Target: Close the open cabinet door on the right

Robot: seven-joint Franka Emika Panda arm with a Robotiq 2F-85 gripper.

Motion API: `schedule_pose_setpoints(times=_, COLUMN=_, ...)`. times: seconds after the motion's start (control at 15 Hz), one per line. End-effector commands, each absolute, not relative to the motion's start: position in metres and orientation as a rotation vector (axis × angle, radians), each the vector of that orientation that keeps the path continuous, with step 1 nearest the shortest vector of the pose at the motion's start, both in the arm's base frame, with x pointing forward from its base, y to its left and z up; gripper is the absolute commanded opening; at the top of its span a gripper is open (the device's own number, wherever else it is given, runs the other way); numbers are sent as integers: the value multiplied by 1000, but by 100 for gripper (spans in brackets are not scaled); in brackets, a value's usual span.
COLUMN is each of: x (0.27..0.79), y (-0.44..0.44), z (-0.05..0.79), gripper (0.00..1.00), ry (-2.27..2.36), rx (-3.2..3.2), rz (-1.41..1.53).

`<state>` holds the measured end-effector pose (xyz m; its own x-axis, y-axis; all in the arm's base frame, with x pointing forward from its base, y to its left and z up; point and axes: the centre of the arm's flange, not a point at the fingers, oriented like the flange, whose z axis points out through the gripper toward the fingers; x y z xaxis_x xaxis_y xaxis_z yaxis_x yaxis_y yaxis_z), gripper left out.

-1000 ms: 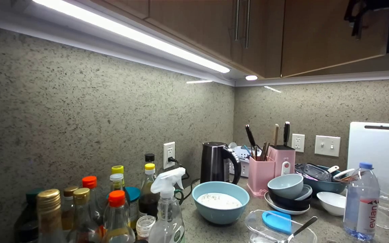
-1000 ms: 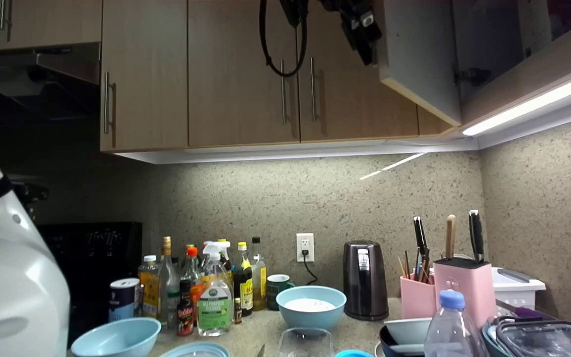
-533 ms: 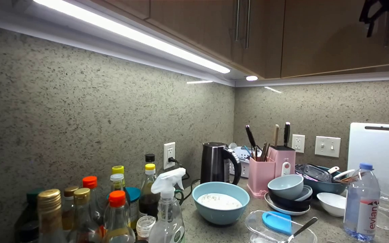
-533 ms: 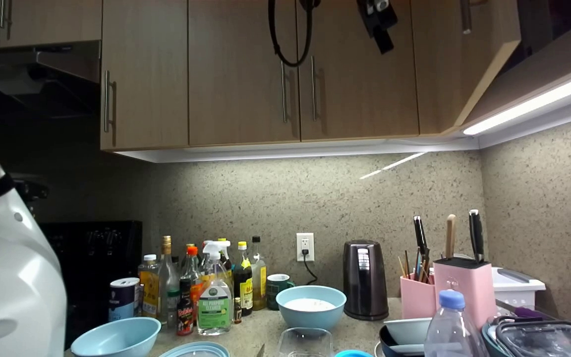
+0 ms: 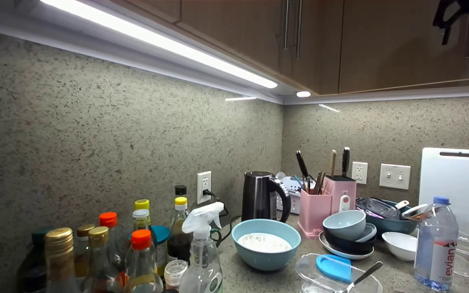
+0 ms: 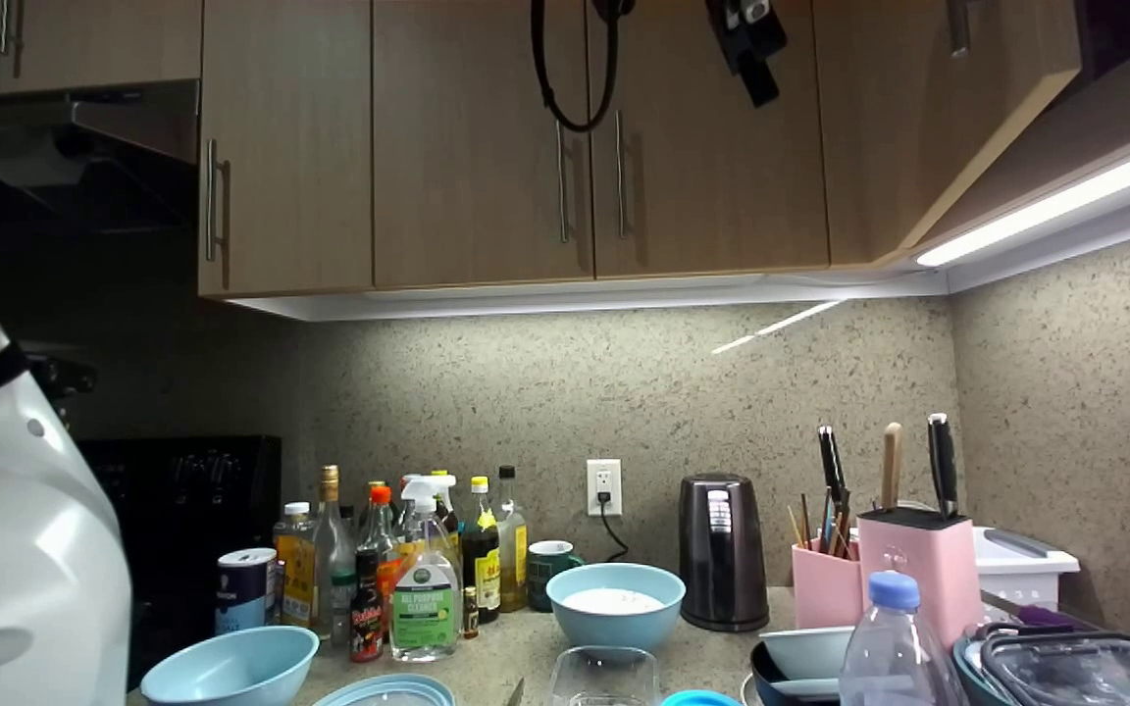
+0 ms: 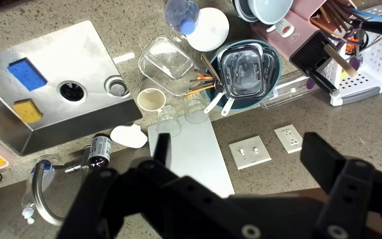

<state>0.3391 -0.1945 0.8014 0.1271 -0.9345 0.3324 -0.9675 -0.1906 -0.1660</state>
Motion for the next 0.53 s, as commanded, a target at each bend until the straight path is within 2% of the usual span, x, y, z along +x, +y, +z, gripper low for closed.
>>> schedule_pose_setpoints(times=0.0, x=344, y=-215, z=809, gripper=100, ry=-2143, rx=2150, rz=582)
schedule_pose_setpoints(times=0.4, x=332, y=-290, z=848, gripper=100, ry=-2500, rx=1852, rz=596)
schedule_pose_setpoints(times=0.47, x=326, y=-273, z=828, gripper=100, ry=-2380, rx=1933, rz=619)
